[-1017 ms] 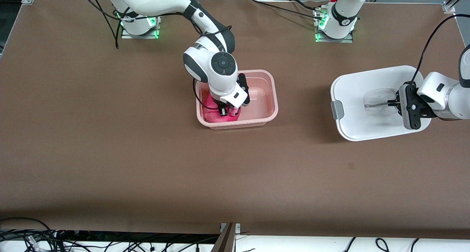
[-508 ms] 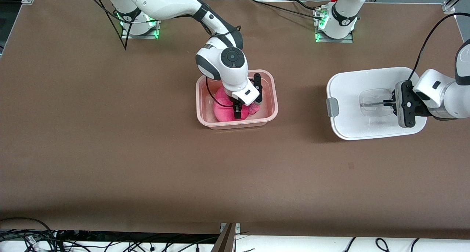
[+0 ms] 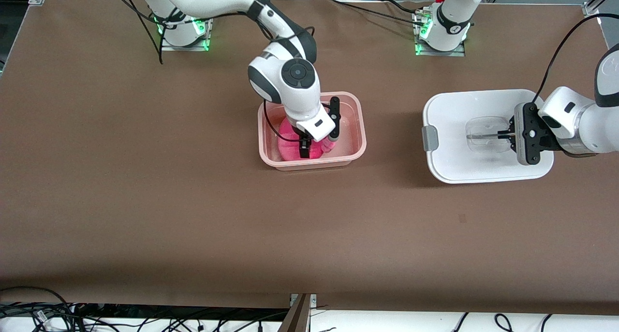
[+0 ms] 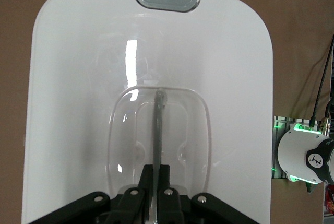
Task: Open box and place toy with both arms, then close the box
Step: 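Carry the lid onto the box with the left gripper while the right gripper withdraws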
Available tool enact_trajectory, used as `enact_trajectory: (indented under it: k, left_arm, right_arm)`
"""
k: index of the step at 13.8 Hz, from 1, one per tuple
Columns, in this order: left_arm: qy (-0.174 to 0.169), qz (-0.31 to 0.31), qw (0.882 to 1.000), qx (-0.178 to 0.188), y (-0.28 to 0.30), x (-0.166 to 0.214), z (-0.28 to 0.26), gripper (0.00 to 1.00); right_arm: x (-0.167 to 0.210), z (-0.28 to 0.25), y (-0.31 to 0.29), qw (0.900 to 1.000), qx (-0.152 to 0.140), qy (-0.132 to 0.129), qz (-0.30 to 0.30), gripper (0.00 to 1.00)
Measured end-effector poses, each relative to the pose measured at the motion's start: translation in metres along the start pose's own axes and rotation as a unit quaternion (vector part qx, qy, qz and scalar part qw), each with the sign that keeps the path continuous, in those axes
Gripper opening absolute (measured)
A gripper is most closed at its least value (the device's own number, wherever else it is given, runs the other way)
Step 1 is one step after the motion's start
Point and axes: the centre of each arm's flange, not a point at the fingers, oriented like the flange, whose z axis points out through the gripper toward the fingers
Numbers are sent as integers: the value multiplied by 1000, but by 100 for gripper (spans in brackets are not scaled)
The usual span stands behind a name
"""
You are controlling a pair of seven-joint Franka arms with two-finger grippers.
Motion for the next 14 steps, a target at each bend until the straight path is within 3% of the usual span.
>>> enact_trajectory:
  k: [3, 6, 9, 14]
  left_arm:
    - [0, 34, 999, -2, 9, 37, 2, 7]
    - [-4, 47, 999, 14, 19, 102, 10, 7]
    - [-7, 59, 998, 31, 35, 199, 43, 7]
    - [17, 38, 998, 45, 53, 321, 121, 7]
  right_arm:
    - [-35, -72, 12, 999, -1, -21, 28, 100]
    - [-110, -125, 64, 995, -19, -20, 97, 100]
    - [-204, -145, 125, 986, -11, 3, 168, 100]
    - [-337, -190, 162, 961, 4, 8, 276, 100]
